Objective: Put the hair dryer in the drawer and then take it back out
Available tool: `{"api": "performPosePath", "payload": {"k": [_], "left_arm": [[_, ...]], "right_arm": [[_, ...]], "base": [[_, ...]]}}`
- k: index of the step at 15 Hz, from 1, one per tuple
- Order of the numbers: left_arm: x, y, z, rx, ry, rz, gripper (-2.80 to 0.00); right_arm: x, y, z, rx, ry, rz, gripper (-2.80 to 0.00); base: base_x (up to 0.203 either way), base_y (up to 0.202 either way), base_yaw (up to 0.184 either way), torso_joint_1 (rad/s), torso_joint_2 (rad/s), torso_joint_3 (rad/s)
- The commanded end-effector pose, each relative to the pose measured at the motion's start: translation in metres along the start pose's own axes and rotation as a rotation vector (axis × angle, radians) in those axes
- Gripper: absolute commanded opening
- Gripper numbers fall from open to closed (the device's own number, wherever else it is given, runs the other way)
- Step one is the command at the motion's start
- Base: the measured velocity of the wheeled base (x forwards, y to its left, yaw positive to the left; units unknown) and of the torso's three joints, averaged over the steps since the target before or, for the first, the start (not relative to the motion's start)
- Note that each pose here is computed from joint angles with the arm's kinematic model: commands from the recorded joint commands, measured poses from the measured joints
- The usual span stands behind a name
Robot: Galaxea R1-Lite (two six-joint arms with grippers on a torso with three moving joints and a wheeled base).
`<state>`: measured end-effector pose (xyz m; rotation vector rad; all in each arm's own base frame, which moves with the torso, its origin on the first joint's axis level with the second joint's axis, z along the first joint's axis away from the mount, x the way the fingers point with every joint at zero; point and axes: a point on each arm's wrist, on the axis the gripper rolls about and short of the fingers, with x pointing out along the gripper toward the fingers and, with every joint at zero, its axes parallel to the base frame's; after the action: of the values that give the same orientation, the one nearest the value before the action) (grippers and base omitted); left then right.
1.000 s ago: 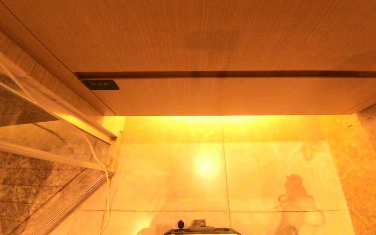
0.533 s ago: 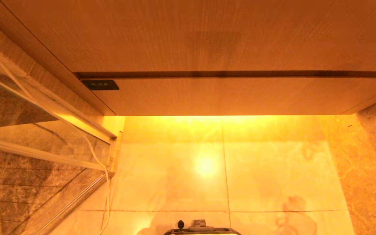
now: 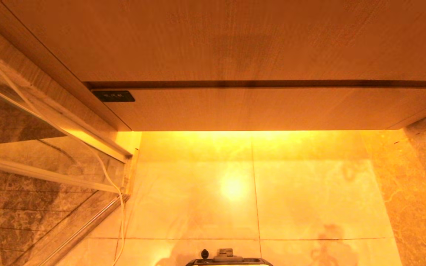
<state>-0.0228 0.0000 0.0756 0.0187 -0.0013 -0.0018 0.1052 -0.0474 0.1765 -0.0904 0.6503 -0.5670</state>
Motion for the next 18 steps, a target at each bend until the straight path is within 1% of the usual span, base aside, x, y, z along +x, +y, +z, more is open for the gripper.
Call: {"api": "performPosePath", "payload": {"k": [1,6,9,10,12,15,18], "left_arm": [[0.0,0.0,0.0,0.0,0.001,0.0,-2.8],[0.0,0.0,0.0,0.001,0.001,0.0,-2.8],[0.0,0.0,0.0,0.001,0.001,0.0,-2.8],[0.0,0.0,0.0,0.0,0.001,0.0,-2.8],[0.0,0.0,0.0,0.0,0.001,0.0,-2.8],[0.0,0.0,0.0,0.001,0.001,0.0,-2.8],[0.0,0.0,0.0,0.001,0.001,0.0,-2.8]], "right_arm": [[-0.003,0.003,-0.001,-0.018,-0.01,0.023,-2.8],[-0.005,0.011,-0.01,-0.064,0.04,0.086,-2.8],[-0.008,0.011,-0.017,-0.08,0.095,0.108,-2.8],[-0.007,0.011,-0.018,-0.079,0.107,0.122,-2.8],[-0.001,0.014,-0.015,-0.043,0.134,0.145,-2.8],[-0.002,0.02,-0.015,-0.058,0.135,0.2,-2.8],[-0.003,0.02,-0.014,-0.056,0.123,0.202,-2.8]], "base": [[0.0,0.0,0.0,0.0,0.0,0.0],[0.0,0.0,0.0,0.0,0.0,0.0],[0.0,0.0,0.0,0.0,0.0,0.0],[0.0,0.0,0.0,0.0,0.0,0.0],[0.0,0.0,0.0,0.0,0.0,0.0],[0.0,0.0,0.0,0.0,0.0,0.0],[0.0,0.0,0.0,0.0,0.0,0.0]]}}
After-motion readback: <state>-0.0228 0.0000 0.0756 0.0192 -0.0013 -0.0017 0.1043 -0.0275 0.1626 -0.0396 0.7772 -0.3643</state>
